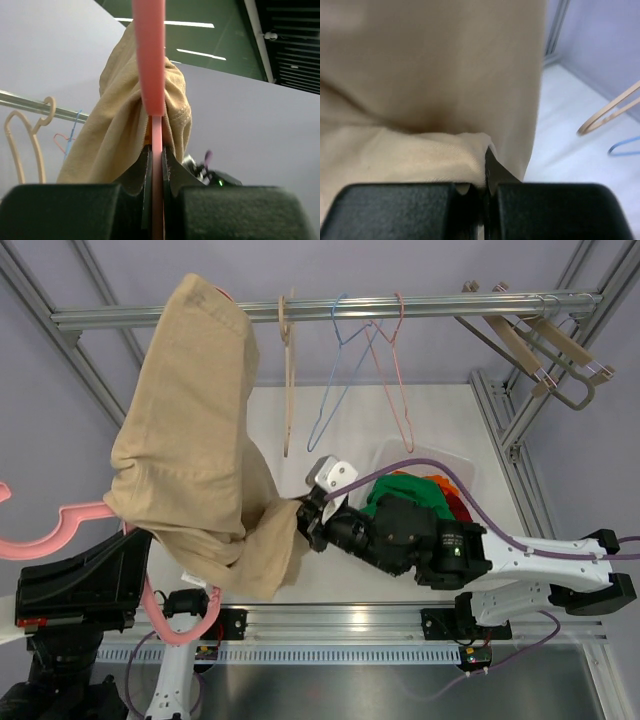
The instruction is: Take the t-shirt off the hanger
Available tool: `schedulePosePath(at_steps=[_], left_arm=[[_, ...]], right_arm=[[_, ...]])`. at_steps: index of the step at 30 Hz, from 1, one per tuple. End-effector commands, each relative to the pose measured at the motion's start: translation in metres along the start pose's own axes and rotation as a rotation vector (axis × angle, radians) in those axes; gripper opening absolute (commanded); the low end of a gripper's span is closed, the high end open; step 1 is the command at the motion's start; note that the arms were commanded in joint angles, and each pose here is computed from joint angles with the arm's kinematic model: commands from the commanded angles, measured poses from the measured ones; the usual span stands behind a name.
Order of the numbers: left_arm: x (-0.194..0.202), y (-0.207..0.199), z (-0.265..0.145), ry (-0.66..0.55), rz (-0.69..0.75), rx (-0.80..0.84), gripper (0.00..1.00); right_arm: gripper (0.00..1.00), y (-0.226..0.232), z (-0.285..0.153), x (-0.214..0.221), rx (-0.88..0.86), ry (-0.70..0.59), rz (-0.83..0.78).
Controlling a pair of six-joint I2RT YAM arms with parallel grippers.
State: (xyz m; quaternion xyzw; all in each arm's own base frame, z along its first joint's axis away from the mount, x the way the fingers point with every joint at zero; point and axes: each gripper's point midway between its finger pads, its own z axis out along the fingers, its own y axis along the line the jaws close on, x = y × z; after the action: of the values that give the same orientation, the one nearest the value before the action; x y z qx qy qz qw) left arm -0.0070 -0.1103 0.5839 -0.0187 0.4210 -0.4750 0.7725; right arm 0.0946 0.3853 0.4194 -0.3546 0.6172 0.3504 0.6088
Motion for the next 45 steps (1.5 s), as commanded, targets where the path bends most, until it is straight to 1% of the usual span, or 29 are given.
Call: schedulePosePath(at_steps=[1,2,5,6,7,8,9,10,11,12,13,14,16,17,20,22,23,25,28,29,30,32,34,37,38,40,41,43,45], left_arm=[[-0.017,-0.045,-0.012,-0.020,0.060,0.143,0.00],[-0.024,-0.055,-0.018,-0.034,0.072,0.158,0.00],[-0.029,-0.063,-0.027,-0.038,0.079,0.183,0.00],[-0.029,-0.064,-0.030,-0.033,0.072,0.193,0.00],[-0.029,-0.064,-0.031,-0.026,0.062,0.198,0.00],[-0.027,-0.064,-0.031,-0.016,0.054,0.201,0.00],[-0.027,-0.065,-0.031,-0.015,0.051,0.205,0.00],[-0.027,-0.067,-0.033,-0.014,0.051,0.214,0.00],[-0.027,-0.069,-0.034,-0.013,0.053,0.221,0.00],[-0.027,-0.071,-0.035,-0.011,0.053,0.231,0.00],[-0.029,-0.073,-0.038,-0.004,0.040,0.251,0.00],[-0.030,-0.074,-0.039,-0.002,0.038,0.255,0.00],[-0.028,-0.069,-0.038,0.010,0.031,0.254,0.00],[-0.026,-0.067,-0.039,0.014,0.027,0.254,0.00],[-0.017,-0.051,-0.036,0.041,0.008,0.230,0.00],[-0.006,-0.038,-0.035,0.076,-0.015,0.211,0.00],[-0.002,-0.033,-0.034,0.086,-0.020,0.199,0.00],[0.007,-0.021,-0.035,0.115,-0.035,0.175,0.00],[0.015,-0.010,-0.040,0.142,-0.042,0.146,0.00],[0.020,-0.004,-0.040,0.156,-0.051,0.135,0.00],[0.022,-0.001,-0.041,0.165,-0.053,0.132,0.00],[0.032,0.009,-0.043,0.194,-0.072,0.111,0.00],[0.038,0.013,-0.044,0.221,-0.094,0.113,0.00],[0.051,0.015,-0.045,0.287,-0.136,0.131,0.00],[0.053,0.014,-0.045,0.302,-0.145,0.138,0.00],[0.058,0.011,-0.048,0.345,-0.175,0.161,0.00],[0.061,0.010,-0.049,0.370,-0.193,0.170,0.00],[0.074,0.010,-0.054,0.449,-0.227,0.192,0.00],[0.083,0.011,-0.061,0.496,-0.256,0.195,0.00]], right_arm=[[0.00,-0.004,0.004,-0.077,-0.070,-0.236,-0.073],[0.00,-0.008,0.005,-0.095,-0.058,-0.303,-0.058],[0.00,-0.010,0.006,-0.111,-0.057,-0.394,-0.056],[0.04,-0.013,0.007,-0.113,-0.046,-0.416,-0.059],[0.11,-0.015,0.008,-0.115,-0.037,-0.431,-0.055],[0.23,-0.017,0.013,-0.114,-0.018,-0.435,-0.051],[0.40,-0.018,0.016,-0.115,-0.017,-0.436,-0.049],[0.79,-0.016,0.020,-0.112,-0.023,-0.430,-0.051],[0.94,-0.012,0.030,-0.105,-0.021,-0.409,-0.056],[0.99,-0.008,0.034,-0.104,-0.035,-0.403,-0.047],[0.99,-0.002,0.039,-0.103,-0.065,-0.391,-0.050],[0.99,0.015,0.047,-0.095,-0.143,-0.380,-0.064],[1.00,0.032,0.050,-0.093,-0.228,-0.380,-0.053],[1.00,0.047,0.047,-0.091,-0.311,-0.384,-0.059],[0.92,0.060,0.033,-0.095,-0.408,-0.411,-0.050],[0.87,0.058,0.023,-0.099,-0.424,-0.431,-0.047],[0.74,0.056,0.012,-0.108,-0.455,-0.455,-0.048],[0.57,0.054,-0.001,-0.116,-0.487,-0.474,-0.034],[0.36,0.049,-0.024,-0.131,-0.528,-0.516,-0.035],[0.27,0.050,-0.034,-0.136,-0.553,-0.528,-0.027],[0.13,0.048,-0.038,-0.138,-0.563,-0.532,-0.024],[0.01,0.049,-0.048,-0.140,-0.590,-0.532,-0.004],[0.00,0.045,-0.049,-0.140,-0.573,-0.531,0.010],[0.00,0.025,-0.048,-0.140,-0.463,-0.514,0.036],[0.00,0.010,-0.051,-0.145,-0.386,-0.528,0.043],[0.00,-0.008,-0.056,-0.151,-0.302,-0.536,0.050],[0.00,-0.025,-0.064,-0.159,-0.221,-0.555,0.059],[0.00,-0.044,-0.078,-0.179,-0.141,-0.581,0.074],[0.00,-0.061,-0.094,-0.199,-0.073,-0.612,0.059]])
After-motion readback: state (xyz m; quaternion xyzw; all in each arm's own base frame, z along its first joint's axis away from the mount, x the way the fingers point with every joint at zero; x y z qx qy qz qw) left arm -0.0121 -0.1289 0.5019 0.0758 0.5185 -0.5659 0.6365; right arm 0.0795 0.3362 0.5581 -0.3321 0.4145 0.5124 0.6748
